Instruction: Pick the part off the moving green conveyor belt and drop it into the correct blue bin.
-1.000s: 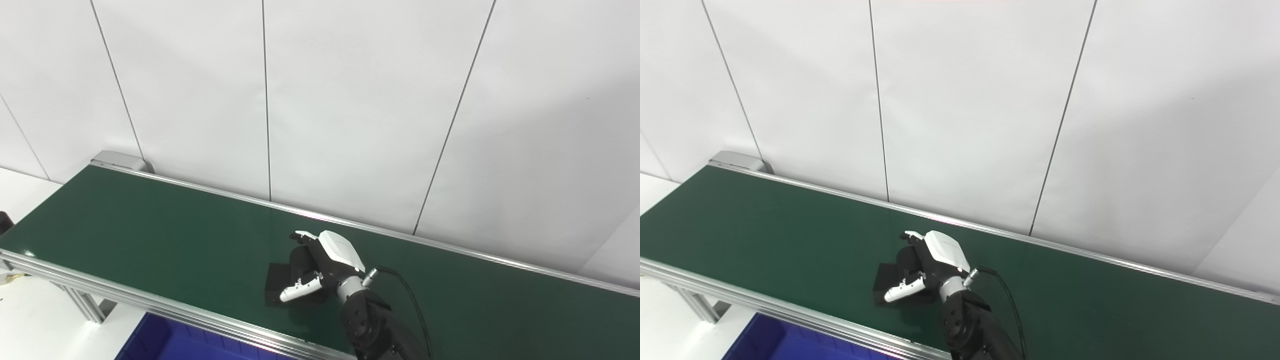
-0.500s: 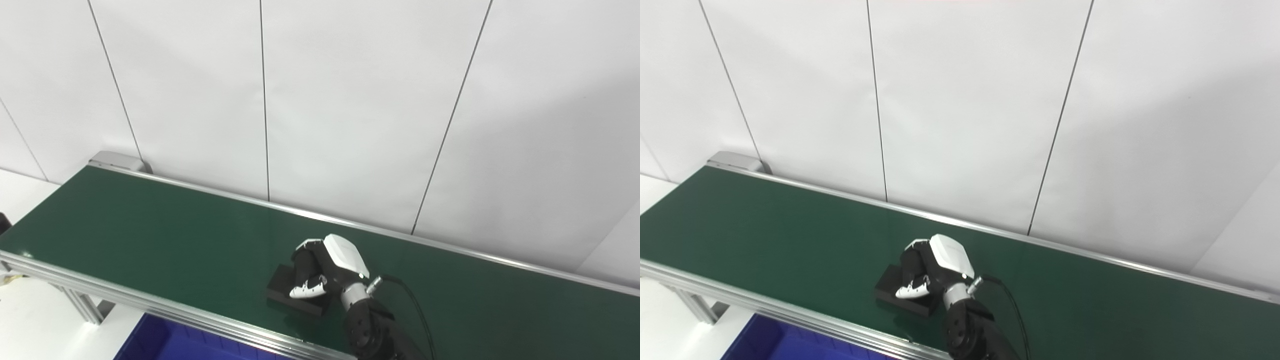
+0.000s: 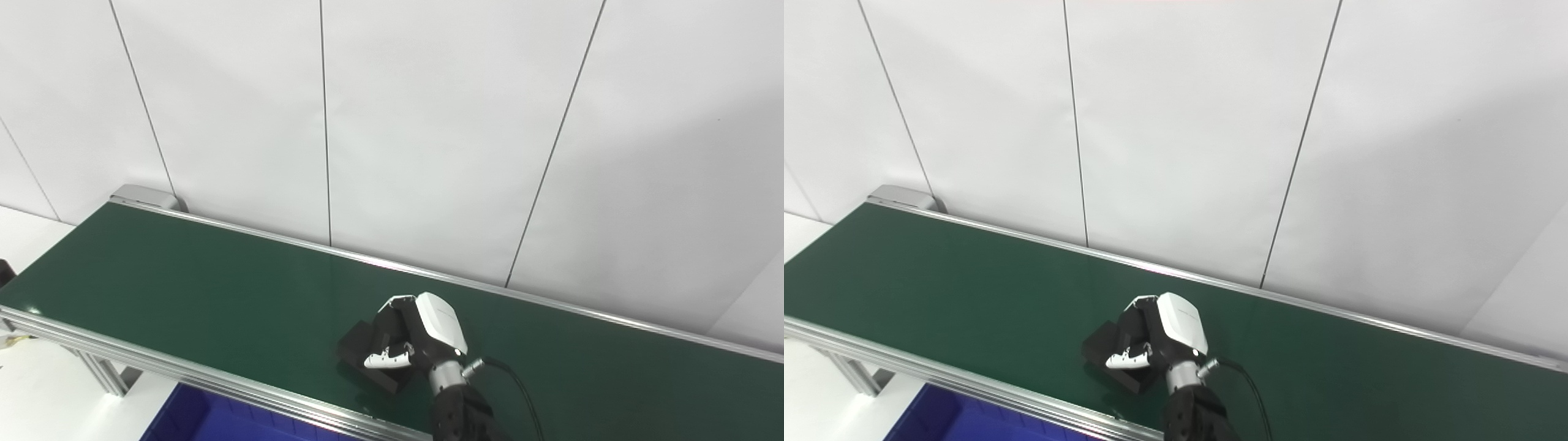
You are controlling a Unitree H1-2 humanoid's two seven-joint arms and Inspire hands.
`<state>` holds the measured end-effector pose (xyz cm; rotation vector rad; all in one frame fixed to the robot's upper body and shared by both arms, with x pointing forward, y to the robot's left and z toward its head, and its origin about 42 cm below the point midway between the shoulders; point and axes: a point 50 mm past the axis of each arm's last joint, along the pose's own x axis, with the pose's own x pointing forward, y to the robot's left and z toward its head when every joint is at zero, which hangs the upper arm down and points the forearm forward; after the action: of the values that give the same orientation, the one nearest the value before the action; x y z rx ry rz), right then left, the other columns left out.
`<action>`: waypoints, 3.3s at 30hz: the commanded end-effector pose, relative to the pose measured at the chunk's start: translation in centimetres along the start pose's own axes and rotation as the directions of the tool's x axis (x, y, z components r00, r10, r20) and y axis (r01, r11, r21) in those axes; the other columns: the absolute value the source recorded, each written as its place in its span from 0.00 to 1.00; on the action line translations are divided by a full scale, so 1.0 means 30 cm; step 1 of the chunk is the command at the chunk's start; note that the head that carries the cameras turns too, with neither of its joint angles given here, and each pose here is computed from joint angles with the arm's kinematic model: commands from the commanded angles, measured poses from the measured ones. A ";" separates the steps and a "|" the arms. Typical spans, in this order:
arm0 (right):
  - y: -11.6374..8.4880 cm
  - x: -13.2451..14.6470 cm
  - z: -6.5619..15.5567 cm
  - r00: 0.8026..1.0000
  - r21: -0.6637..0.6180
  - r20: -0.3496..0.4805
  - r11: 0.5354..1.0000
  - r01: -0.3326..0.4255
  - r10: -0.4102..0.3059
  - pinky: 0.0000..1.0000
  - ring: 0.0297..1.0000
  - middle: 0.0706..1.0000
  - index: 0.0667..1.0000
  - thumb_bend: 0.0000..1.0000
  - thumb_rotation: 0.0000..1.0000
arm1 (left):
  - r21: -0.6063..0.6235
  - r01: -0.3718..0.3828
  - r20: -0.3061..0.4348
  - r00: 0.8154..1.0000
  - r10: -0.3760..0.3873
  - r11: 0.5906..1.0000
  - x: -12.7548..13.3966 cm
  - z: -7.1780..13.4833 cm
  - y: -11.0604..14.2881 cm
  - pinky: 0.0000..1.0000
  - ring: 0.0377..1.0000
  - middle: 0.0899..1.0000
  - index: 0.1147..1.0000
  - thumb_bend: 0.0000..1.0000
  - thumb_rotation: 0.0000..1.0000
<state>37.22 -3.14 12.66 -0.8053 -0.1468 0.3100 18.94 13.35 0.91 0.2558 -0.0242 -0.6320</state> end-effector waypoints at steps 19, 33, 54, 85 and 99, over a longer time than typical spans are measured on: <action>-0.324 -0.294 0.108 0.950 0.151 0.107 0.949 0.276 -0.294 0.41 0.44 0.54 0.44 0.48 0.00 | -0.003 -0.030 0.120 0.992 0.030 1.000 -0.037 0.098 0.051 0.88 0.91 0.92 0.87 0.91 0.25; -0.351 -0.603 -0.047 0.943 0.226 -0.114 0.916 0.330 -0.312 0.39 0.50 0.47 0.43 0.47 0.00 | -0.076 -0.085 0.104 0.990 0.093 0.993 -0.089 0.128 0.131 0.90 0.91 0.91 0.86 0.92 0.24; -0.222 -0.862 -0.206 0.939 0.077 -0.318 0.983 0.165 -0.133 0.43 0.50 0.55 0.44 0.47 0.00 | -0.043 -0.083 0.090 0.992 0.086 0.996 -0.117 0.155 0.220 0.85 0.89 0.90 0.85 0.91 0.23; -0.075 -0.914 -0.225 0.890 -0.161 -0.455 0.979 -0.125 0.039 1.00 1.00 0.95 0.83 0.73 0.41 | -0.020 -0.033 0.094 0.995 0.034 0.999 -0.216 0.082 0.253 0.90 0.93 0.91 0.86 0.91 0.21; -0.049 -0.985 -0.115 0.927 0.073 -0.324 0.972 0.221 -0.187 0.84 0.94 0.97 0.94 0.83 0.44 | -0.018 -0.028 0.093 0.995 0.030 0.999 -0.216 0.076 0.264 0.88 0.92 0.91 0.86 0.91 0.20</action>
<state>10.48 -16.76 9.87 -0.8042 0.2048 0.0373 17.48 22.64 4.48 0.2118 -0.0429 -0.6191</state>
